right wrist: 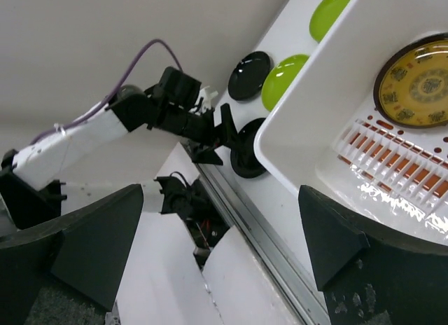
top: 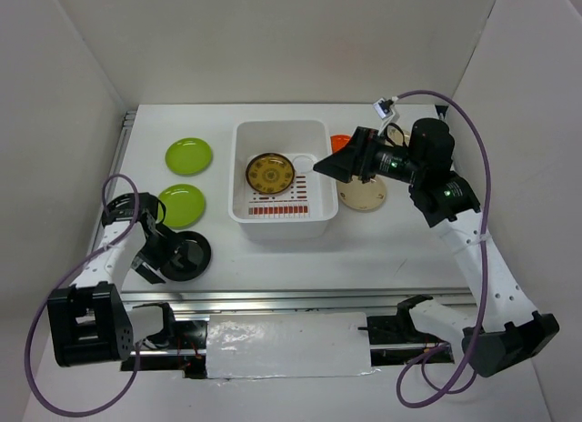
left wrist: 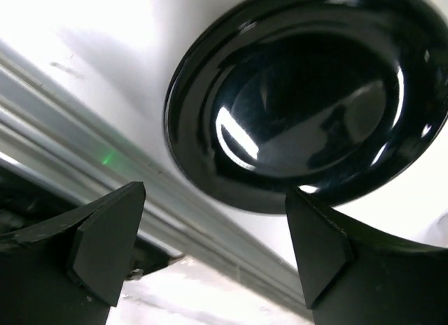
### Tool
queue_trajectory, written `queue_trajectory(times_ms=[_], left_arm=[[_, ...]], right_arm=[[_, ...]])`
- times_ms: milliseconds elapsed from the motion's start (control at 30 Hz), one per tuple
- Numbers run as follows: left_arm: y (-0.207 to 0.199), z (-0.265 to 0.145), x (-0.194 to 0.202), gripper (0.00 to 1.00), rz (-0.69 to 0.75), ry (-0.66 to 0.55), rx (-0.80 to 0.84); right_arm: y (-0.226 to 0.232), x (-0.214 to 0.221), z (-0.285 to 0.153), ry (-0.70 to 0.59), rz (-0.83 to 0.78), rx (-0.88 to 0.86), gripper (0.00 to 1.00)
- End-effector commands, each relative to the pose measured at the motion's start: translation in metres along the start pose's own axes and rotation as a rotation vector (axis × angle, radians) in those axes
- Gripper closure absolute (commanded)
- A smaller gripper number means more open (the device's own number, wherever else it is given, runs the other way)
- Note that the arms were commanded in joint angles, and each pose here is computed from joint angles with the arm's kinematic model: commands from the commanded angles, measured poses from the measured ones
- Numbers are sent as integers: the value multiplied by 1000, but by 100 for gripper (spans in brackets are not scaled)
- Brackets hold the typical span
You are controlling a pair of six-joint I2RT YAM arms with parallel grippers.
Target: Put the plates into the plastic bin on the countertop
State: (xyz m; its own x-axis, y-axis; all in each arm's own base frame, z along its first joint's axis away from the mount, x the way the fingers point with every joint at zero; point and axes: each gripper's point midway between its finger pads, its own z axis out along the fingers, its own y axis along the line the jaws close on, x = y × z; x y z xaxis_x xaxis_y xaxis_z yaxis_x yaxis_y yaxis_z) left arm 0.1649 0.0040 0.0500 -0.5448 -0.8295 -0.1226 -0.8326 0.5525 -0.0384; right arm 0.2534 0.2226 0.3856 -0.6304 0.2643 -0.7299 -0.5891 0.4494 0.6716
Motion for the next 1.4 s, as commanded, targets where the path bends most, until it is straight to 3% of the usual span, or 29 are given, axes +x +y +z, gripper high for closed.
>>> queue_trajectory(times_ms=[0,433,533,667,767,1100,1367], left_arm=[[-15,10,-12,10,-42,-21,32],[-6,32,-14,28,-95,-22,-33],[-11,18,-17,24,-89,-37,-3],[-11,-6,-25,7,-98,-85,20],[-4,-14,-24,2,-118,-99,5],[3,9,-10,4,-153,-47,-43],[-6,33,-15,19,-168,-63,-13]], right_arm=[[27,1,-23,-14,-91,-93,0],[32,-3,-45,-38,-103,-80,0],[34,-4,-44,-42,-91,-95,0],[30,-5,-40,-43,-67,-94,0],[27,-5,-36,-37,-43,-94,0],[26,-6,-33,-19,-32,-89,0],[30,-5,-33,-9,-31,-94,0]])
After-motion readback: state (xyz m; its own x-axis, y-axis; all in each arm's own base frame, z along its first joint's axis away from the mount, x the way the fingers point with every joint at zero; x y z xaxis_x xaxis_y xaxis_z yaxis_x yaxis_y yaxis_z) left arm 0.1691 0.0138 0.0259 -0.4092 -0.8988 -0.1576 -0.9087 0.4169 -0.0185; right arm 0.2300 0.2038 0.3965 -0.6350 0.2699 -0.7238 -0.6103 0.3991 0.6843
